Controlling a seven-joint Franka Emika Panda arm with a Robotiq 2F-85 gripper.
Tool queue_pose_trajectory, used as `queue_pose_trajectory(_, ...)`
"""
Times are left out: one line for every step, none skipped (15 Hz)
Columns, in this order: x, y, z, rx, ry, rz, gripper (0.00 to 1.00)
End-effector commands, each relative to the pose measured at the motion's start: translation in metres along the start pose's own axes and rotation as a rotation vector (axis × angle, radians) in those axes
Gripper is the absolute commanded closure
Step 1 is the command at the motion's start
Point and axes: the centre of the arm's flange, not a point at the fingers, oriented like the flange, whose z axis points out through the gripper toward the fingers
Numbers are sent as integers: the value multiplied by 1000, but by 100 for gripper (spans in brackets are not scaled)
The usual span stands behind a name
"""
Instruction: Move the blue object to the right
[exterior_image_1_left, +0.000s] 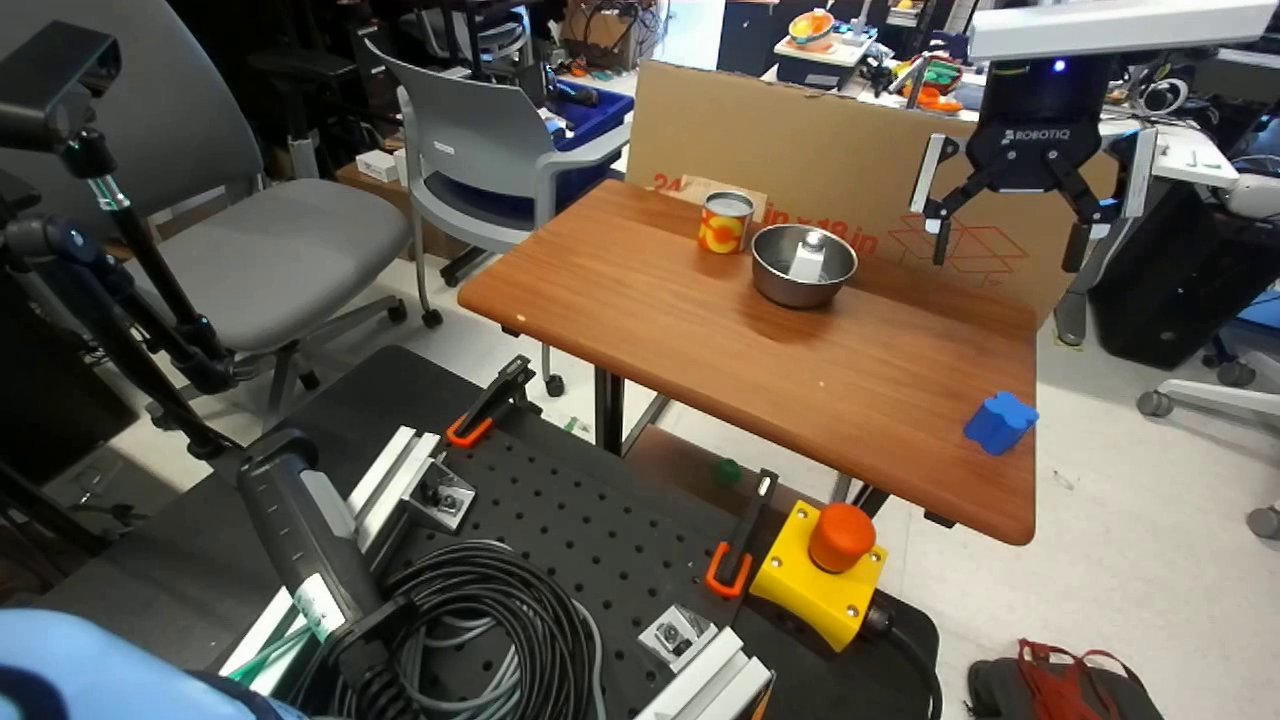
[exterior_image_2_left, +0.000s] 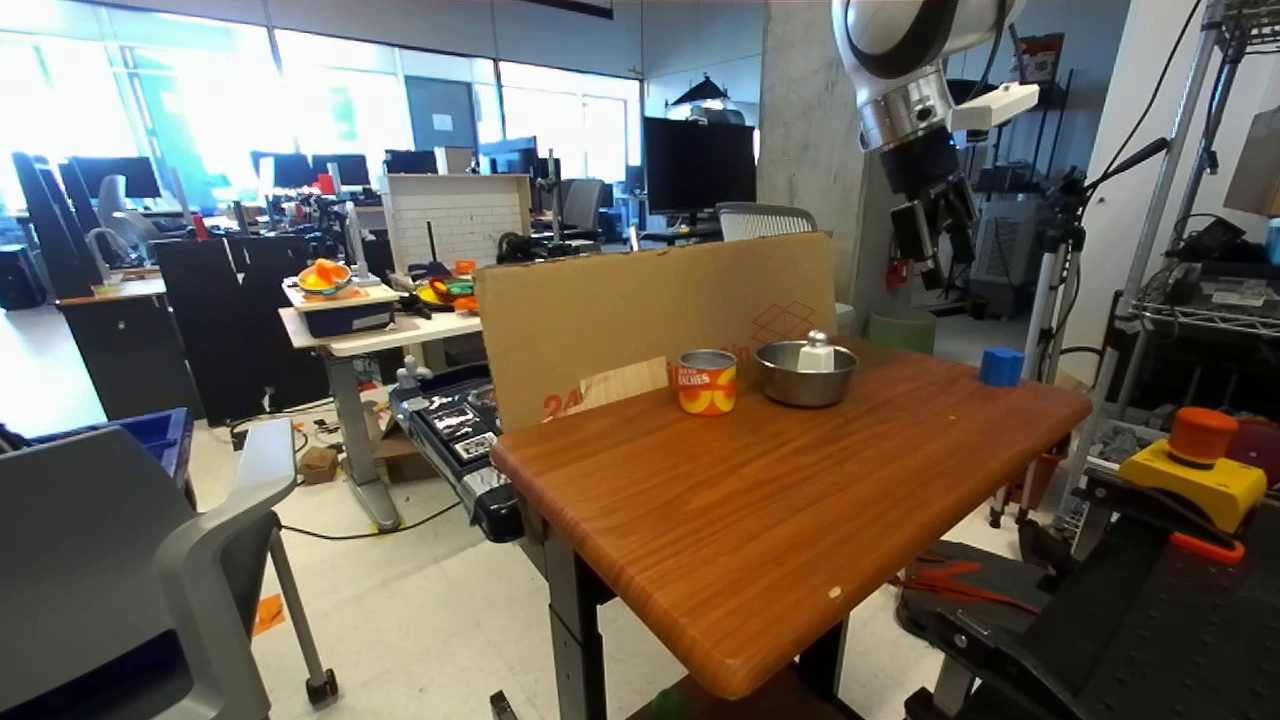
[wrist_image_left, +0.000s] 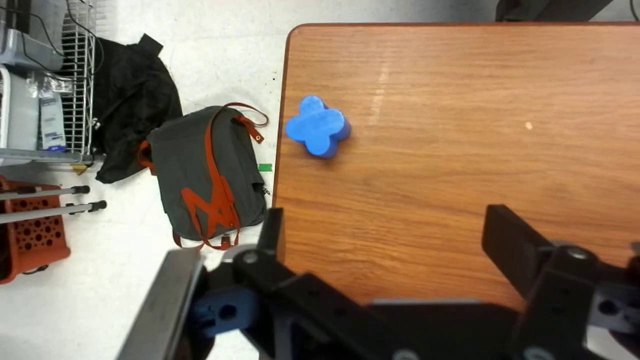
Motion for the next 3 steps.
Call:
queue_pose_trajectory(2,0,2,0,-3,-1,0)
queue_pose_trajectory(3,-1,8,1,-11,-2,0)
queue_pose_trajectory(5,-2,12,2,-16,-4,0)
